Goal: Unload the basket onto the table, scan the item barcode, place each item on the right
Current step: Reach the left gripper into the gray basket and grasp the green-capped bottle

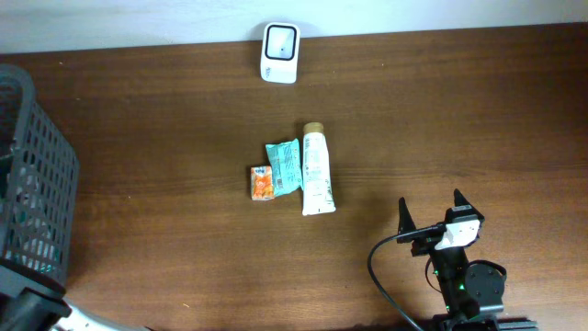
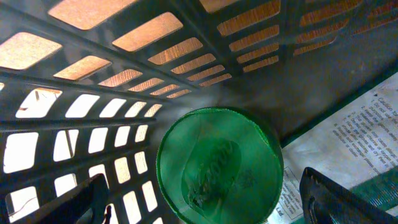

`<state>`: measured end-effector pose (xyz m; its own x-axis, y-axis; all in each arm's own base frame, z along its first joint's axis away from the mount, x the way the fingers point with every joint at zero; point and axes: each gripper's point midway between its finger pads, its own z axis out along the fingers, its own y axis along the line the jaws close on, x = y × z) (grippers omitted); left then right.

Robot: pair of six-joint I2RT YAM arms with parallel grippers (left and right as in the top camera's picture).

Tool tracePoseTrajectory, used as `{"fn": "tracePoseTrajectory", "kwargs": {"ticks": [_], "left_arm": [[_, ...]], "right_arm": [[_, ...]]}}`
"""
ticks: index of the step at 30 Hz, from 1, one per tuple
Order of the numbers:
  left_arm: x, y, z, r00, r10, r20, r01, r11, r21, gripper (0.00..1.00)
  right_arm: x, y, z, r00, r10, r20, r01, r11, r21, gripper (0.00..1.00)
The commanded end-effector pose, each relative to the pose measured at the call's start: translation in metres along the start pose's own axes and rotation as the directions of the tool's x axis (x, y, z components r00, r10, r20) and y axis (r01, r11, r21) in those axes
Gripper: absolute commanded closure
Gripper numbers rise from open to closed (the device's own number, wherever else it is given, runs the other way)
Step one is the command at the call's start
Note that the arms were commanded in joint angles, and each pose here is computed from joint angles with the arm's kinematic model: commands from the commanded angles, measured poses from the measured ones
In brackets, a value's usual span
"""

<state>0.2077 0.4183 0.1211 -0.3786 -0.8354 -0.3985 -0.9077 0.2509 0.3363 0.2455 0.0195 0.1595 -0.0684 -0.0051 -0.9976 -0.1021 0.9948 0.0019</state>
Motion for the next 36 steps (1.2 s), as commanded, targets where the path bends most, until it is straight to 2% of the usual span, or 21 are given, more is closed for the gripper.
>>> {"fn": "tracePoseTrajectory", "kwargs": {"ticks": [1, 9, 13, 19, 20, 21, 22, 28, 36], "left_arm": [[0.006, 0.003, 0.015, 1.000, 0.015, -0.024, -0.016, 0.999, -0.034, 0.12], [0.010, -0.008, 0.039, 0.998, 0.027, -0.049, -0.028, 0.999, -0.037, 0.13], [0.012, -0.011, 0.046, 0.998, 0.031, -0.059, -0.034, 0.999, -0.039, 0.16], [0.009, -0.013, 0.046, 0.999, 0.025, -0.044, -0.027, 0.999, -0.033, 0.40], [0.009, -0.013, 0.046, 0.999, 0.026, -0.044, -0.027, 0.999, -0.032, 0.46], [0.009, -0.013, 0.046, 0.999, 0.027, -0.044, -0.028, 0.999, -0.032, 0.56], [0.009, -0.014, 0.046, 0.999, 0.027, -0.044, -0.029, 0.999, -0.032, 0.60], [0.008, -0.020, 0.038, 0.998, 0.039, -0.052, -0.039, 0.999, -0.003, 0.63], [-0.025, -0.038, -0.025, 0.997, 0.045, 0.063, -0.050, 0.996, 0.076, 0.66]], "right_arm": [[0.002, 0.001, 0.000, 1.000, 0.000, -0.004, 0.000, 1.000, -0.004, 0.02], [0.002, 0.001, 0.000, 1.000, 0.000, -0.004, 0.000, 1.000, -0.004, 0.02], [0.002, 0.001, 0.000, 1.000, 0.000, -0.004, 0.000, 1.000, -0.004, 0.02], [0.002, 0.001, 0.000, 1.000, 0.000, -0.004, 0.000, 1.000, -0.004, 0.02], [0.002, 0.001, 0.000, 1.000, 0.000, -0.004, 0.000, 1.000, -0.004, 0.02], [0.002, 0.001, 0.000, 1.000, 0.000, -0.004, 0.000, 1.000, -0.004, 0.02], [0.002, 0.001, 0.000, 1.000, 0.000, -0.004, 0.000, 1.000, -0.004, 0.02], [0.002, 0.001, 0.000, 1.000, 0.000, -0.004, 0.000, 1.000, -0.004, 0.02], [0.002, 0.001, 0.000, 1.000, 0.000, -0.004, 0.000, 1.000, -0.004, 0.02]]}}
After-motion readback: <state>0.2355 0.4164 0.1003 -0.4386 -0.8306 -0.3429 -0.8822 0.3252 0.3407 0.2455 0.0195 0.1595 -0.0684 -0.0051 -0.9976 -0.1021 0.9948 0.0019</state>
